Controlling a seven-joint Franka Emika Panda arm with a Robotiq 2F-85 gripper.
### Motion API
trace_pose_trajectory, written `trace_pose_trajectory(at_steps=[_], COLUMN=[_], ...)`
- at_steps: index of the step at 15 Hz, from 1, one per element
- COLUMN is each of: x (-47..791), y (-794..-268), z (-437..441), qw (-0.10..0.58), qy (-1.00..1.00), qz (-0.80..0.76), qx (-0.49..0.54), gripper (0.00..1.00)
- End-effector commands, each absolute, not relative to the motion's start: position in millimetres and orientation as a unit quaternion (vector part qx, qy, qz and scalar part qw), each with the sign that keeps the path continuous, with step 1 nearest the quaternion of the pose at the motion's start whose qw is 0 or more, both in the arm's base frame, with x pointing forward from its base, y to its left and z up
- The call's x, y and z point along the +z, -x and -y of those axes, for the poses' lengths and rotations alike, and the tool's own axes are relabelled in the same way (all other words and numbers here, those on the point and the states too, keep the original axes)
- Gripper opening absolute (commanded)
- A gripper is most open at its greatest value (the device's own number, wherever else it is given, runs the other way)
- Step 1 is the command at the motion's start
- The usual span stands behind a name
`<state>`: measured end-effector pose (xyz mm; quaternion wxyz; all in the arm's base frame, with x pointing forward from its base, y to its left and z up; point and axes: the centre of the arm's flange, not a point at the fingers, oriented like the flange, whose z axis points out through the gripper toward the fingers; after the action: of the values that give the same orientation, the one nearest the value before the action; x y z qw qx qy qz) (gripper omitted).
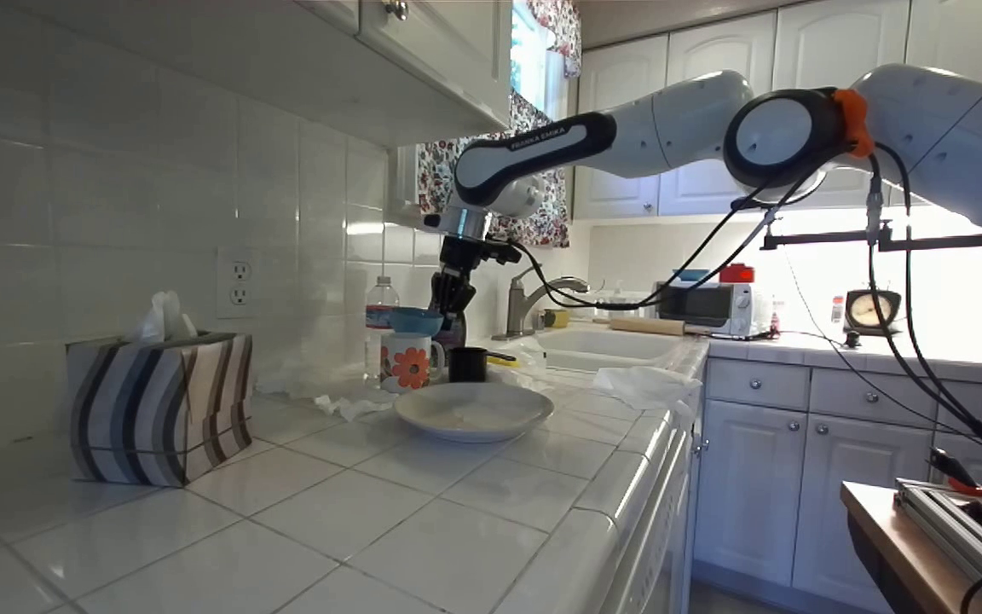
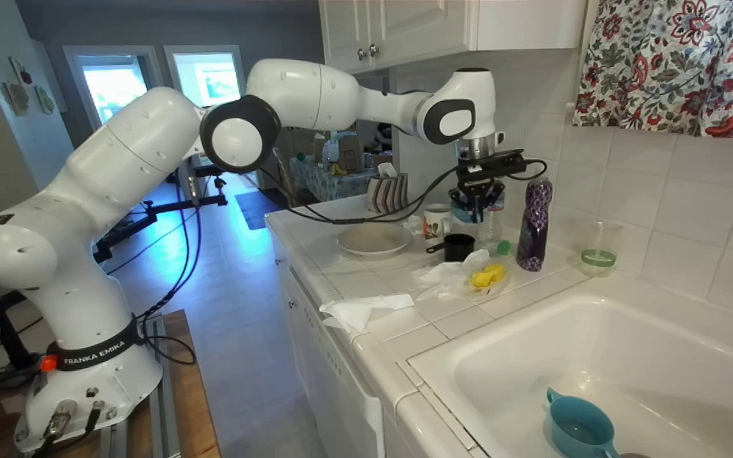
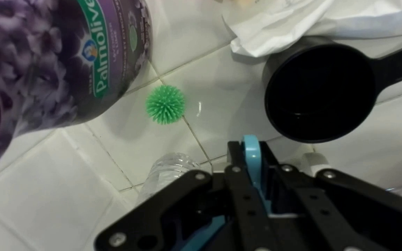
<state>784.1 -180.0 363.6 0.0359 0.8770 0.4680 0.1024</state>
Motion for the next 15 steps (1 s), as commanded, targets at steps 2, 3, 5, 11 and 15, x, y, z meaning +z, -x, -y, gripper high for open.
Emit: trace_pose_trajectory(at_steps=[2,3,5,11,15], x=[376,377,377,381,386], y=[-815,-817,-820,-828,-830], z=[175,173,168,158,153], qw=[0.053,0.053,0.055,0.064,0.071], qy=[-0.867,-0.865,-0.862,-0.853,-0.846], qz=[-0.483,-0.485,-0.490,-0.503,-0.511], qx=[0.112,0.114,0.117,0.125,0.131], gripper=[0.03,0.03,0.03,0.03,0.03])
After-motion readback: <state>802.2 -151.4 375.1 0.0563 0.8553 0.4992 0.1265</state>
